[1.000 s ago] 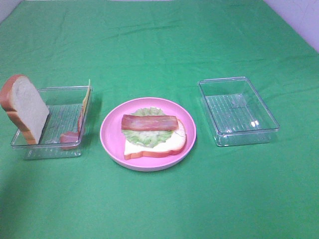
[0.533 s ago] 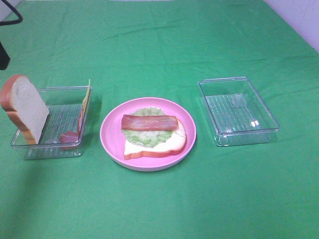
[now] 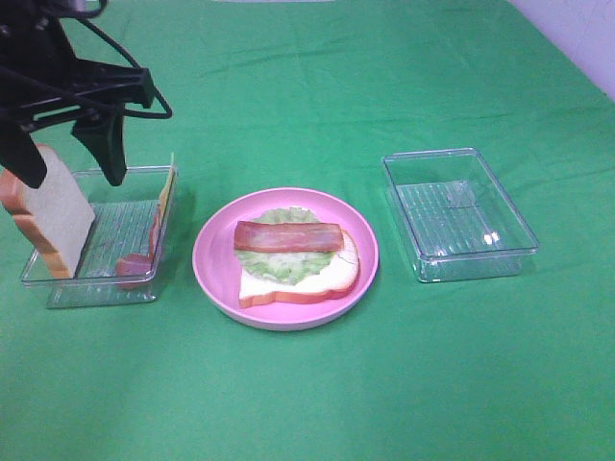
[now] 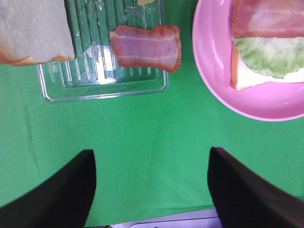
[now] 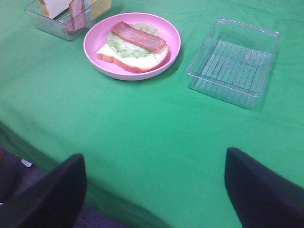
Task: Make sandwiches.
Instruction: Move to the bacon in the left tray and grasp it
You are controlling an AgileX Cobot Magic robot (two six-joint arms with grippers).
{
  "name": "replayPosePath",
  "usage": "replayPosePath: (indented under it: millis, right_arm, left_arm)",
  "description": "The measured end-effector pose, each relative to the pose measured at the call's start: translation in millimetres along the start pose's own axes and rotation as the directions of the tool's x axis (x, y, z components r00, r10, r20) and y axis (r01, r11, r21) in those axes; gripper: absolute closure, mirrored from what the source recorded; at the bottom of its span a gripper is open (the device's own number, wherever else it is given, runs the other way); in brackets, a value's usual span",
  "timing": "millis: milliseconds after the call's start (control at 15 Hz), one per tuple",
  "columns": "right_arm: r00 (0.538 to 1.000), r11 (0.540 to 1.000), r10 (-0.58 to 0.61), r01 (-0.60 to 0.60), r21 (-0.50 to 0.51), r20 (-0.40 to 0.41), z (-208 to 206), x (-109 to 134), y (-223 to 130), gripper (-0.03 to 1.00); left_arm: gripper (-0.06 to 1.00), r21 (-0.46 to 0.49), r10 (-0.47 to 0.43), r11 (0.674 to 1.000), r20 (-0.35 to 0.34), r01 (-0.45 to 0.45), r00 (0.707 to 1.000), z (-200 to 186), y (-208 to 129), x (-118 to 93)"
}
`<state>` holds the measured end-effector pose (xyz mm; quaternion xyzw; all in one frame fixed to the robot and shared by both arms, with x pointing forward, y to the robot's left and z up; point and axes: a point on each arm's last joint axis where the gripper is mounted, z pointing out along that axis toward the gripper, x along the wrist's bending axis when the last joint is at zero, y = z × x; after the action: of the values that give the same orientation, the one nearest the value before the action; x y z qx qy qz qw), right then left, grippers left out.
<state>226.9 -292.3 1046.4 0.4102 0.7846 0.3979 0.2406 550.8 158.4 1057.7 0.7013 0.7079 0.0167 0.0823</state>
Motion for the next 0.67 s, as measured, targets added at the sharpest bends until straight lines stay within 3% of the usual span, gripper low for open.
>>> replayPosePath:
  millis: [200, 667]
  right_arm:
    - [1.0, 1.0, 0.0, 0.0, 0.0, 0.0, 0, 0, 0, 0.21]
    - [1.0, 1.0, 0.0, 0.0, 0.0, 0.0, 0, 0, 0, 0.21]
  left_arm:
    - [0.31, 0.062, 0.01, 0.998, -0.045, -0.007, 0.999, 39, 17, -20]
    - [0.31, 0.1, 0.018, 0.995, -0.089, -0.009, 0.996, 77, 38, -27]
